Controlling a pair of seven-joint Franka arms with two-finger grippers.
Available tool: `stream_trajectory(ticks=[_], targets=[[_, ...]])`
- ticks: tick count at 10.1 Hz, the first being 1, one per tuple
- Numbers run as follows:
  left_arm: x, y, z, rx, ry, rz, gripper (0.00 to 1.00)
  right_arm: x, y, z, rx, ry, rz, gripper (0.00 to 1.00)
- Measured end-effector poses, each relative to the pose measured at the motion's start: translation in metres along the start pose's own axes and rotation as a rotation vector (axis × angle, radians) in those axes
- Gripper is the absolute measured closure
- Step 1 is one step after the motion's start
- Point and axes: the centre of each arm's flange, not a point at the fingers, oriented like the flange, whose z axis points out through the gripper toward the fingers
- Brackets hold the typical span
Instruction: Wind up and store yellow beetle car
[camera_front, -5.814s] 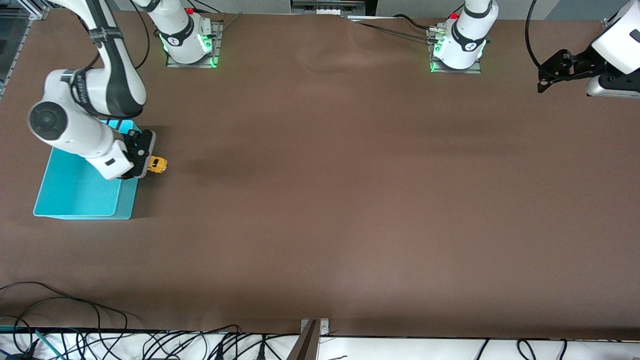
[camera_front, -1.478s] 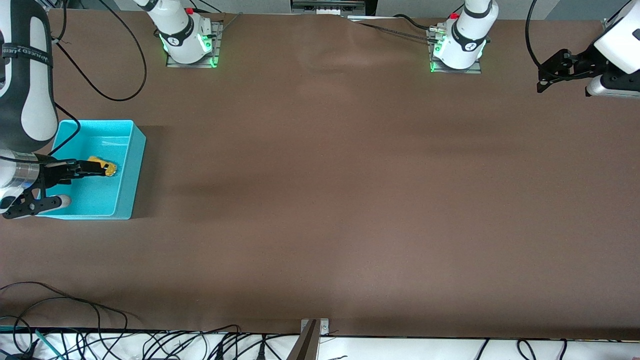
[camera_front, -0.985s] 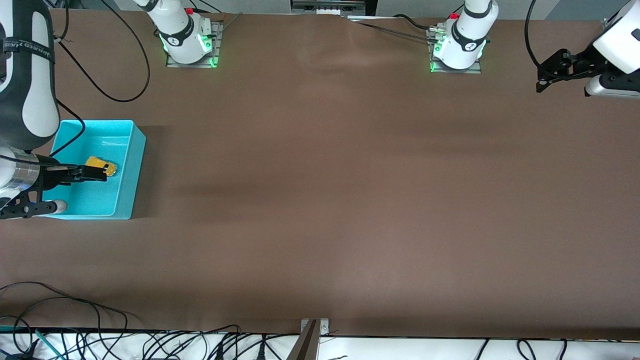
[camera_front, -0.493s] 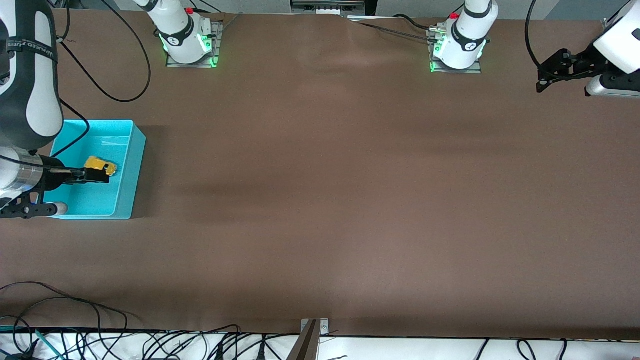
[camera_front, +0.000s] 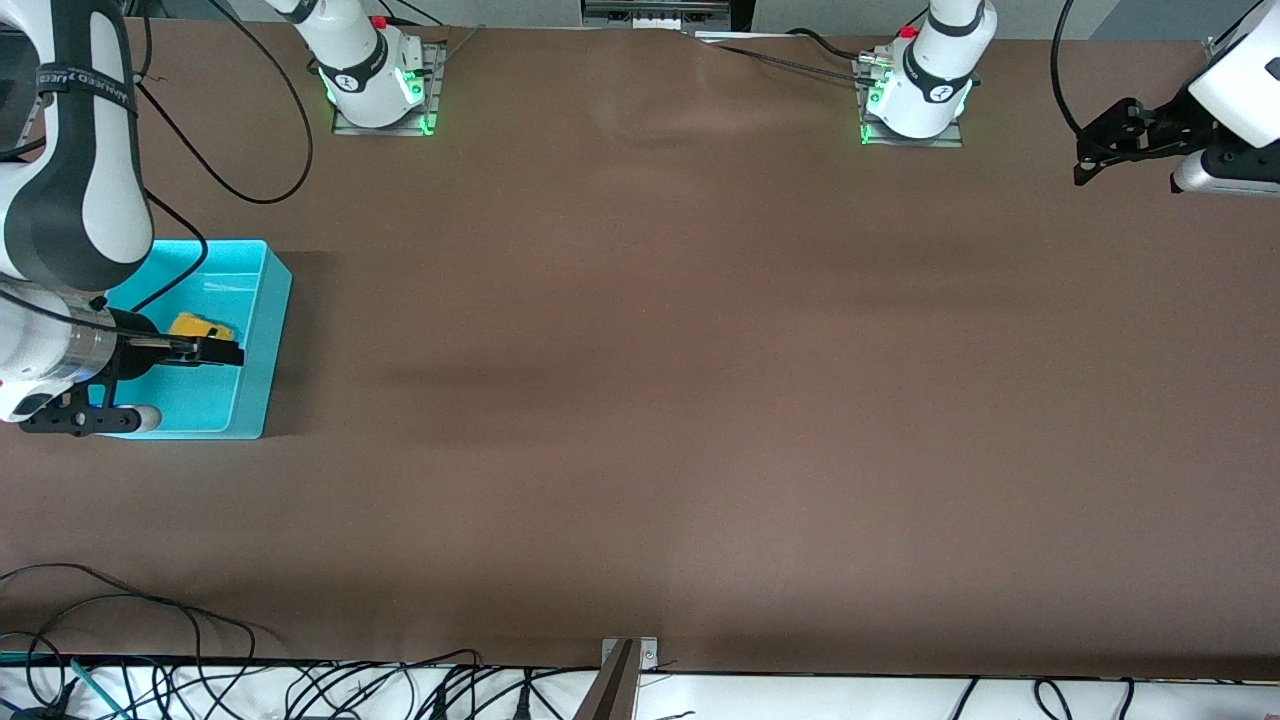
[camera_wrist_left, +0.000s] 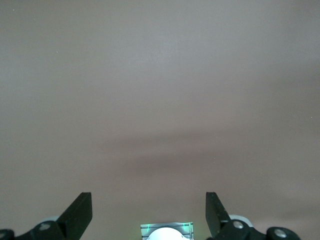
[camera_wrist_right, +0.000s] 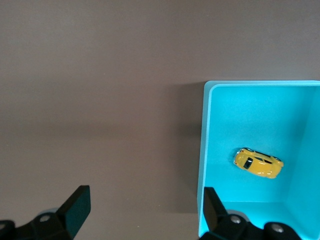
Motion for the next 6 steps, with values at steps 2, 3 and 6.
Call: stream_trajectory(ticks=[2, 3, 6], targets=[[0.0, 0.0, 0.0, 0.0, 0.0, 0.0, 0.0, -0.004, -0.011, -0.007, 0.002, 0.01, -0.012, 0.0], [0.0, 0.0, 0.0, 0.0, 0.0, -0.001, 0.0, -0.006, -0.015, -0.01, 0.004, 0.011, -0.018, 0.0], [0.0, -0.004, 0.0, -0.001, 0.0, -0.008, 0.0, -0.022, -0.02, -0.013, 0.008, 0.004, -0.016, 0.0]])
